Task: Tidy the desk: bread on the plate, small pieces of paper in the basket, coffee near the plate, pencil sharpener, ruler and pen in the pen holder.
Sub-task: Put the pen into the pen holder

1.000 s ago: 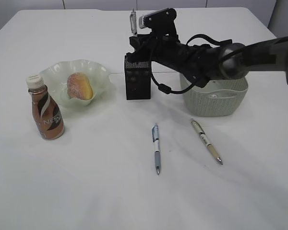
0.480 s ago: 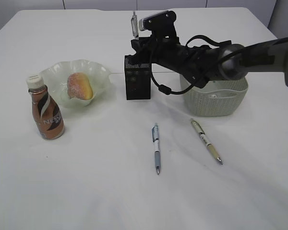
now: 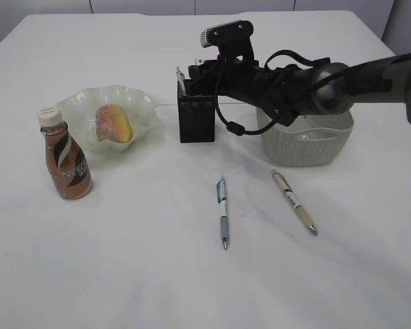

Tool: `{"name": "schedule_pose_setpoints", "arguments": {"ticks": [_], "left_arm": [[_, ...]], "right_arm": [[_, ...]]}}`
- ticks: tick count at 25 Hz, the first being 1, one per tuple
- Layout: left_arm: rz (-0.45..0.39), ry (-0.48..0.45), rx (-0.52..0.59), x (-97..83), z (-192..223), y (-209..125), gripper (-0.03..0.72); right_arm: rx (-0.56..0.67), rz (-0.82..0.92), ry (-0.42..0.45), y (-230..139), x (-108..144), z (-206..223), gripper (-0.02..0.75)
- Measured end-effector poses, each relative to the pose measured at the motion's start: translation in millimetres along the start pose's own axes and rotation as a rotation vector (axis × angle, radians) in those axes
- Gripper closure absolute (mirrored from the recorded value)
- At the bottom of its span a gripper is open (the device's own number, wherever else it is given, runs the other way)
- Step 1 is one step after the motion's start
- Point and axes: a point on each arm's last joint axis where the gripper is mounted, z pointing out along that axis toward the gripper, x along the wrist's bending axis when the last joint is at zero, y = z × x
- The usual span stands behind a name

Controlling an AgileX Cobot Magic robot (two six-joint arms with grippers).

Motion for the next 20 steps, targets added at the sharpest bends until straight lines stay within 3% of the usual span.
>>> {"name": "schedule_pose_setpoints", "arguments": {"ticks": [5,8,15,20], "left_arm": [[0.0,0.0,0.0,0.0,0.0,0.0,0.443],[0.0,0.0,0.0,0.0,0.0,0.0,0.443],[0.0,0.0,0.0,0.0,0.0,0.0,0.443],[0.001,0.002,0.0,0.2,0.0,0.0,0.443]], "right_arm": [[0.078,0.045,-0.041,10.2,-3.9,-6.7,0.426],[0.089,0.081,-0.077,39.5,-7.4,-19.9,0.426],[0.197,0.163,-0.298,111.4,-18.1,-73.7,0.433],[0.397,0.093,-0.386,134.6,6.5,-109.5,0.469]]}}
